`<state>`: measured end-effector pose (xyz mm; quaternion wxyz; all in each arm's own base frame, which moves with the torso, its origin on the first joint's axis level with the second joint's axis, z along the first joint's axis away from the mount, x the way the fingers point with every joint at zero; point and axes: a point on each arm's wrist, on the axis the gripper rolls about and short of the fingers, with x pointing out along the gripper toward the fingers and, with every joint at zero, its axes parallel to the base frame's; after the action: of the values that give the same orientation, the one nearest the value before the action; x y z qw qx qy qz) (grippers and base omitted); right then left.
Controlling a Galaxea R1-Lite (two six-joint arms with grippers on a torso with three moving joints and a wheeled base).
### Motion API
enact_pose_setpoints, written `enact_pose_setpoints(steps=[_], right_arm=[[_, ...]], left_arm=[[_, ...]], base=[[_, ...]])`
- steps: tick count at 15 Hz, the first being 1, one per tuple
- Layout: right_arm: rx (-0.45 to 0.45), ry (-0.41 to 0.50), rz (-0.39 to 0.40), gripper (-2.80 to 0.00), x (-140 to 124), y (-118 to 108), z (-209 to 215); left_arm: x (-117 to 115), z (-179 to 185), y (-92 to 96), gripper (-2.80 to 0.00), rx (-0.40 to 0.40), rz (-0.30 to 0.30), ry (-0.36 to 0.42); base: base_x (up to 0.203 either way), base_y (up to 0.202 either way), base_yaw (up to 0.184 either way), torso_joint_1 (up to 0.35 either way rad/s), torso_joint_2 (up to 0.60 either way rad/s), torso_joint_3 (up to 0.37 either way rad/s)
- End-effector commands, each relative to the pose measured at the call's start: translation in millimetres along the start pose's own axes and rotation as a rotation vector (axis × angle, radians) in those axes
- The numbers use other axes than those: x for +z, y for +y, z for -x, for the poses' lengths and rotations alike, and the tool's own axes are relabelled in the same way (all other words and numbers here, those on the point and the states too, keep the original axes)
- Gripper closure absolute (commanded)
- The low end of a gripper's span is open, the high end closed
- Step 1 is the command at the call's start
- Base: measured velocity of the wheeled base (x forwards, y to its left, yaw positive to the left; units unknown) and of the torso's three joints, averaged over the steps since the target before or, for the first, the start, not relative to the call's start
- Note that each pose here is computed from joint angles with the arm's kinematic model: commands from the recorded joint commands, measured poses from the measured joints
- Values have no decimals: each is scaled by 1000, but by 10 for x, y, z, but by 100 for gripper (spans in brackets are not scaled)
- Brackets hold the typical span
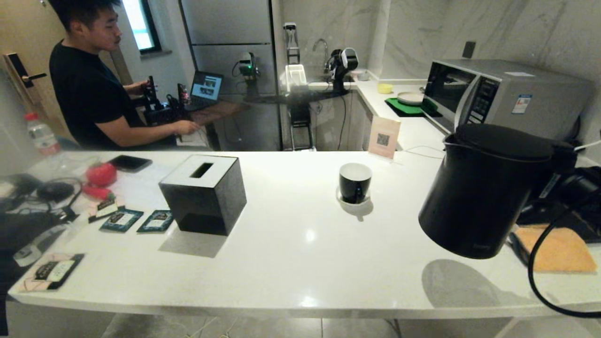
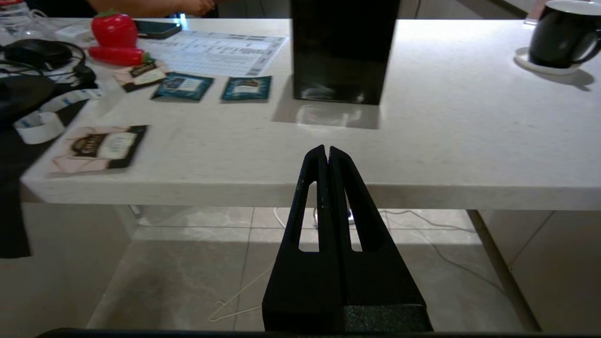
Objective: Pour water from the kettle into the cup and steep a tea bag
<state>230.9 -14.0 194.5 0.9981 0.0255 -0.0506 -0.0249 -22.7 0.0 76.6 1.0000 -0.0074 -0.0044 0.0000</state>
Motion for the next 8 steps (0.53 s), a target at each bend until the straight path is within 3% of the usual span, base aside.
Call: enact_pose_setpoints(steps=[1, 4, 8], right_arm=[[1, -9, 0, 0, 15, 1, 20], [1, -10, 0, 0, 18, 2, 23], [1, -14, 0, 0, 28, 2, 8]], left_arm=[[0, 0, 0, 0, 0, 0, 0], [1, -1, 0, 0, 0, 0, 1], [0, 0, 0, 0, 0, 0, 0]], base=[[0, 192, 0, 2, 2, -2], [0, 163, -1, 4, 2, 2], [0, 15, -1, 2, 1, 2]])
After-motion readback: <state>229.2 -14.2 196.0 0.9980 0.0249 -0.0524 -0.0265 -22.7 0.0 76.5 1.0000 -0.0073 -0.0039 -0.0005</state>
